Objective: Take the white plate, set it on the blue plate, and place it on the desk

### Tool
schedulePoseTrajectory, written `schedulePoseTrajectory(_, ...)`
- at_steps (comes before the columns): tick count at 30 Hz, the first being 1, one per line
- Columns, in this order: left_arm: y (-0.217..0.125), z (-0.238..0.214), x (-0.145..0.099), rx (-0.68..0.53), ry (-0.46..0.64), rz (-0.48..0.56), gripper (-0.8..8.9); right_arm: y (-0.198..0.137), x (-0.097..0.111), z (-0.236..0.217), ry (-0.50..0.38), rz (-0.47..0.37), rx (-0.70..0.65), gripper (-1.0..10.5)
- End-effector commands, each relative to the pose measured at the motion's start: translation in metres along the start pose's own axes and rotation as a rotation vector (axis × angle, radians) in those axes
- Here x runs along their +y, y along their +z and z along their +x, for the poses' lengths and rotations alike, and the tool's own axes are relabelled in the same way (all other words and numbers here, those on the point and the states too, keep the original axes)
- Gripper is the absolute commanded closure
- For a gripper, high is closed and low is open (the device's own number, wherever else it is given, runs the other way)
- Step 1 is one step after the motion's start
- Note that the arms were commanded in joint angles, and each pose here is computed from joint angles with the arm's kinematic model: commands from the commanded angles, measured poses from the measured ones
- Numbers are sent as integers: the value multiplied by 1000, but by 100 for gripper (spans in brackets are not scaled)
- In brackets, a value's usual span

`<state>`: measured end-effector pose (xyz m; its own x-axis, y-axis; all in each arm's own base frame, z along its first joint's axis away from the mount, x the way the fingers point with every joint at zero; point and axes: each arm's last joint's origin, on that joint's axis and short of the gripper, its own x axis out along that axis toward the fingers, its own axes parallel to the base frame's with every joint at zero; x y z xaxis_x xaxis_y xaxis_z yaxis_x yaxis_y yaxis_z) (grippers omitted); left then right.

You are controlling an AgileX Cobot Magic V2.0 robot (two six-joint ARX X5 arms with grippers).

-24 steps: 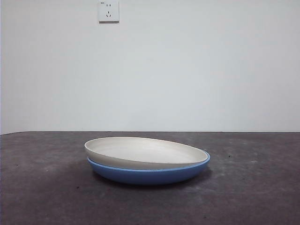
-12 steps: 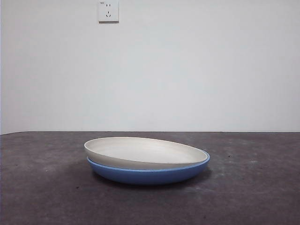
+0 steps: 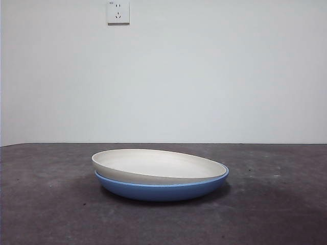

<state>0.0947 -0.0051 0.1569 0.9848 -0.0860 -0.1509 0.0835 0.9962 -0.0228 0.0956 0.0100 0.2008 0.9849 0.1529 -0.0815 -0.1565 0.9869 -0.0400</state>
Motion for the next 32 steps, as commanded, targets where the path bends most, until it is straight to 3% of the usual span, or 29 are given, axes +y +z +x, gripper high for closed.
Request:
schedulePoseTrajectory(1,-7,2,0,26,5,2,784,-19,-2,4,-29,-7,-39,928)
schedulePoseTrajectory(5,-7,2,0,26,5,2,784,-41,-4,5,-57,-3,-12,928)
schedulePoseTrajectory(14,-7,2,0,26,5,2,784,-52,-6,3,-115,11,102,928)
schedulePoseTrajectory(32,-7,2,0,26,5,2,784,-49,-7,3,-123,12,71,928)
